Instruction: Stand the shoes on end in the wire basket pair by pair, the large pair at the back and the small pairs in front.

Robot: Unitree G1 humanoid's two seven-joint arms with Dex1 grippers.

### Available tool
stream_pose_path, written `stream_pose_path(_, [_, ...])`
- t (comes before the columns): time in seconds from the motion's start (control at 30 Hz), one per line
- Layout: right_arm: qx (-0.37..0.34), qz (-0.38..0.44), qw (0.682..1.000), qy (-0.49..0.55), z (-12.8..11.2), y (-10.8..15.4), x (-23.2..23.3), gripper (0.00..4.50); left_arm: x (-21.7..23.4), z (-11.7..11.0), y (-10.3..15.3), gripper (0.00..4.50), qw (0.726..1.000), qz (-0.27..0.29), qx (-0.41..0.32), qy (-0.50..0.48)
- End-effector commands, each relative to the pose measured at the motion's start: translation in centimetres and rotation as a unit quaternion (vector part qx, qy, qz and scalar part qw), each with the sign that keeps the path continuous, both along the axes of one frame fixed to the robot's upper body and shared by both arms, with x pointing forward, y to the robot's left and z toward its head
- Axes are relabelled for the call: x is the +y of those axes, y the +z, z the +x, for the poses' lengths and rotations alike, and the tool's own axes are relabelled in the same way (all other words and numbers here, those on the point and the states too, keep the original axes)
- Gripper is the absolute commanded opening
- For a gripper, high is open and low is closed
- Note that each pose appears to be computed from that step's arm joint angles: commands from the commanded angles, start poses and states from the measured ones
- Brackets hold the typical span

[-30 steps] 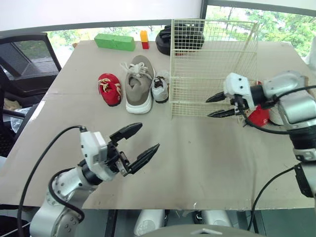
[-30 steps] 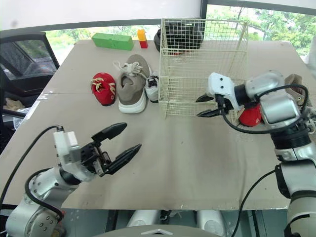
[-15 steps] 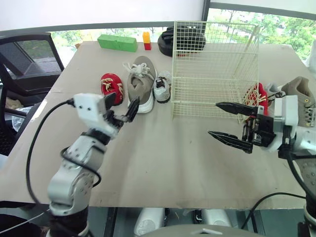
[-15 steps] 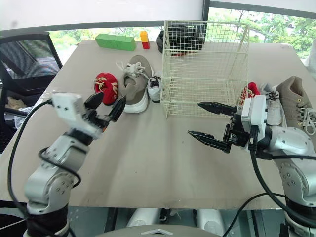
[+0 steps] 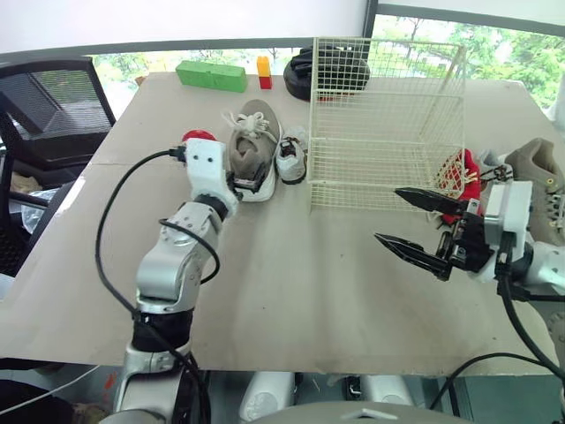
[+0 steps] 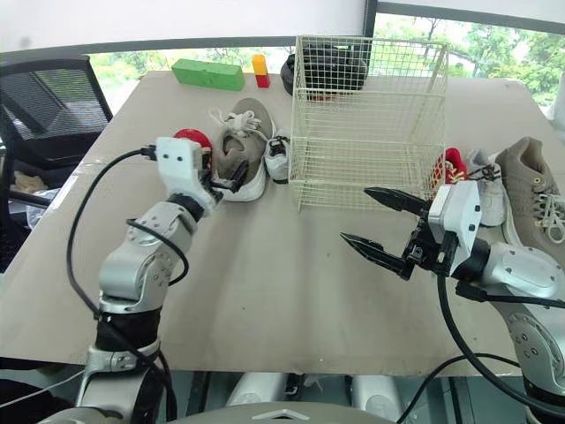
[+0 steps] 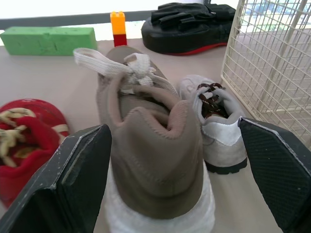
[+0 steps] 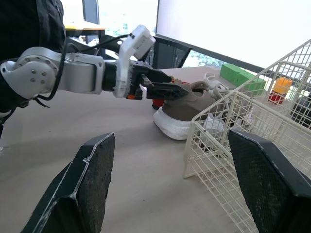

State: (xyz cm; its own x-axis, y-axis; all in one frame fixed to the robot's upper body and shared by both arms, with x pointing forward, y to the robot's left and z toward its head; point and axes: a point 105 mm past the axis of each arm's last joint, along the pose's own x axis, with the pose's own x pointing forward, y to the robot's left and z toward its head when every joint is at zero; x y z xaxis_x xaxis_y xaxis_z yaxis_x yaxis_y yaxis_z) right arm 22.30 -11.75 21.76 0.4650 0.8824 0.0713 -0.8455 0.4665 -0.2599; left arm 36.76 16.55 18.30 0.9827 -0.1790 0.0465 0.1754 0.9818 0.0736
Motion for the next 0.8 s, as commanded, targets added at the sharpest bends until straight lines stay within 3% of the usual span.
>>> stream_pose_path(0.03, [-0.041,-0.007,0.999,-0.009,-0.8,1.3,-0.2,3.50,0.0,1.1,0.5,4.50,1.000,0.011,-0.013,0.017])
stream_pose_path(0.37, [-0.048,-0.013,0.998,-0.032,-1.1,1.2,-0.3,3.50,0.2,3.5,-2.8,4.50,0.998,0.029,0.033,0.049])
stream_pose_path(0.47, [-0.048,-0.015,0.998,-0.037,-1.0,1.2,-0.4,3.52,0.0,4.1,-3.8,3.70,0.997,0.034,0.044,0.048])
stream_pose_path(0.53, [-0.050,-0.014,0.998,-0.042,-0.9,1.3,-0.5,3.52,-0.2,4.4,-3.7,2.88,0.998,0.032,0.037,0.043])
stream_pose_path(0.7, [-0.047,-0.022,0.998,-0.043,-0.7,0.9,-0.2,3.52,0.1,4.6,-4.4,1.35,0.997,0.033,0.040,0.054])
stream_pose_path(0.8, [-0.044,-0.024,0.998,-0.040,-0.5,0.7,0.1,3.52,0.2,4.4,-4.1,0.91,0.997,0.029,0.032,0.063])
